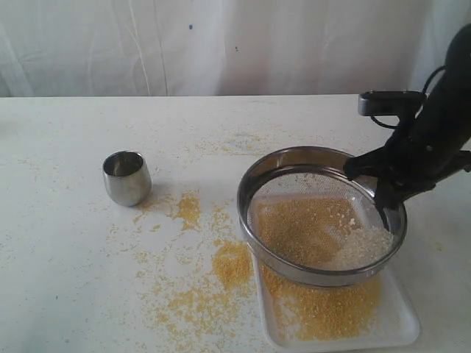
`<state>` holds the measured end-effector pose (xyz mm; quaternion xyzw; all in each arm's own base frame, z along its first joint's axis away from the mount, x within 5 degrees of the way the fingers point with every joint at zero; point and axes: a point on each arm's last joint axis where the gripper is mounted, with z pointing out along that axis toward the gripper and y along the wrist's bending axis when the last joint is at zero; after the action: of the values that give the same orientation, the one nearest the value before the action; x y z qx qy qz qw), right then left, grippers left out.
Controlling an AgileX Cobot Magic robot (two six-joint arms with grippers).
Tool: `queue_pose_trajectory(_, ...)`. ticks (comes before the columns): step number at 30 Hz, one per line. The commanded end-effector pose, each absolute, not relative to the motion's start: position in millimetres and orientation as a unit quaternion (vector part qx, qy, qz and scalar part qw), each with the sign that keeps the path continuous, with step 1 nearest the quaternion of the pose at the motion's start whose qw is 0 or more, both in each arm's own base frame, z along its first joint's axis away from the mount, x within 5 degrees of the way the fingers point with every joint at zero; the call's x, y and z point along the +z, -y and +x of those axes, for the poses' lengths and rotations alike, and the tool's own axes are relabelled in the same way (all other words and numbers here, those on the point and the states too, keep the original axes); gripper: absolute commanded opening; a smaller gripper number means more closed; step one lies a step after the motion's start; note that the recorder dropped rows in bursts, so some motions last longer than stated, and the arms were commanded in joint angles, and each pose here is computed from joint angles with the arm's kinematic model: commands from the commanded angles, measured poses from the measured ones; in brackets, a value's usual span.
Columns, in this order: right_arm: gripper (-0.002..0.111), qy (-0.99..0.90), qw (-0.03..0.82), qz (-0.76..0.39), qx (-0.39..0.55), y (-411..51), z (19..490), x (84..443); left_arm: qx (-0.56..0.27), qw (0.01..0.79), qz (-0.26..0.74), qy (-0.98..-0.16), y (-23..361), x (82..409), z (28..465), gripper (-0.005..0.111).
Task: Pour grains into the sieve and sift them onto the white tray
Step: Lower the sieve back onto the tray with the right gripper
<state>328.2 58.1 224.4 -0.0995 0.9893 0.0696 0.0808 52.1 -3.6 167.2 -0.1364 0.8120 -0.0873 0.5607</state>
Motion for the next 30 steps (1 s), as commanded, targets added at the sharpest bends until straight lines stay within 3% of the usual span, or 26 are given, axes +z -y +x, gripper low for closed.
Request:
queue_pose_trajectory(1, 0.0, -0.989, -0.033, -0.112, 0.089, -65.0, 346.4, 210.8, -0.09, 0.559, -0.139, -0.812, 3.8, 165.9, 51.8, 0.0)
queue_pose_trajectory(7, 0.0, -0.989, -0.053, -0.109, 0.087, -65.1, 349.3, 196.6, -0.09, 0.559, -0.139, -0.812, 3.8, 165.9, 51.8, 0.0)
queue_pose_trajectory(17, 0.0, -0.991, 0.037, -0.112, 0.057, -60.9, 361.8, 185.0, -0.09, 0.559, -0.139, -0.812, 3.8, 165.9, 51.8, 0.0)
queue_pose_trajectory(30, 0.0, -0.992, 0.053, -0.101, 0.049, -56.7, 343.8, 145.3, -0.09, 0.559, -0.139, -0.812, 3.8, 165.9, 51.8, 0.0)
